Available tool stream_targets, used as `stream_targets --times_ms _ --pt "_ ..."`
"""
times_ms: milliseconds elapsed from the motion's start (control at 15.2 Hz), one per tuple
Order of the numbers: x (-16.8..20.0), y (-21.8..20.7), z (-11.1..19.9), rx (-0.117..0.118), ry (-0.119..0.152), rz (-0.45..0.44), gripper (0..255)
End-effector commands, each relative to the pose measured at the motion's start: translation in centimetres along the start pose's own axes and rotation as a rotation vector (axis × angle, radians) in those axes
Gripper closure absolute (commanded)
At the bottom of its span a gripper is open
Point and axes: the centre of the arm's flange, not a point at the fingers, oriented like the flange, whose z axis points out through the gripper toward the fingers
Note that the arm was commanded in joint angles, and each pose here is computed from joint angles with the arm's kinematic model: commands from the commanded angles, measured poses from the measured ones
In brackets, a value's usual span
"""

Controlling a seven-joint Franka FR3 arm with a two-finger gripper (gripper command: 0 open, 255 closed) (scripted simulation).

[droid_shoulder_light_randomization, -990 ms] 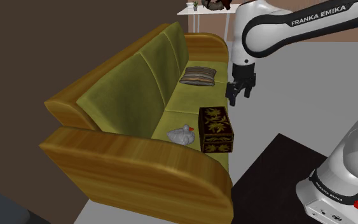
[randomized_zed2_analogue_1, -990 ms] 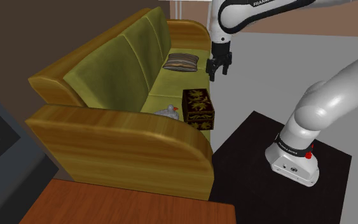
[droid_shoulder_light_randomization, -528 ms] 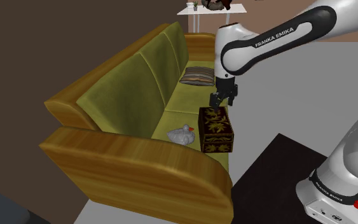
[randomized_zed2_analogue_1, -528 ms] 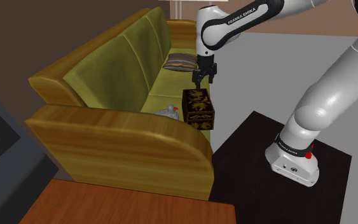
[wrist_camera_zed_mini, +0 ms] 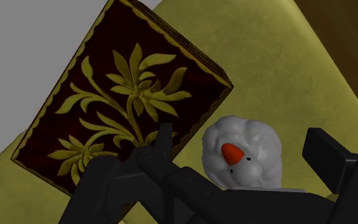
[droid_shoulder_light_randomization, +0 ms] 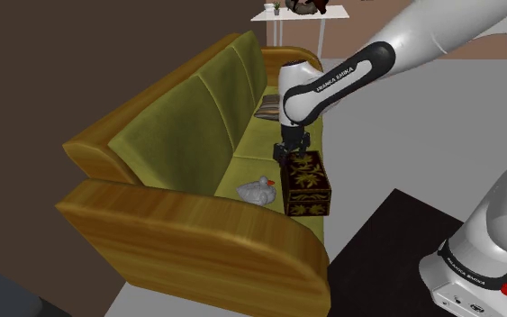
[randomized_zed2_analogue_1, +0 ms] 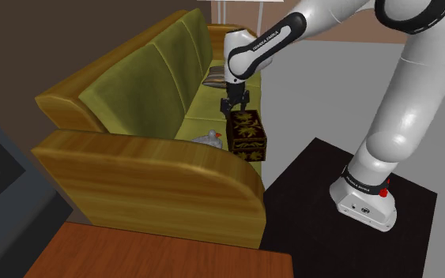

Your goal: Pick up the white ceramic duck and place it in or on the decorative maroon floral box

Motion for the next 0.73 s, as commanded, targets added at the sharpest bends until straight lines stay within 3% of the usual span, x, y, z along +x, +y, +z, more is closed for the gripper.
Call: stream_targets --times_ms 0,660 --pt "1.9 -0.7 1.9 0.005 0.005 -0.001 0" --pt "11.6 -3.9 9.8 0.024 0.025 -0.004 0"
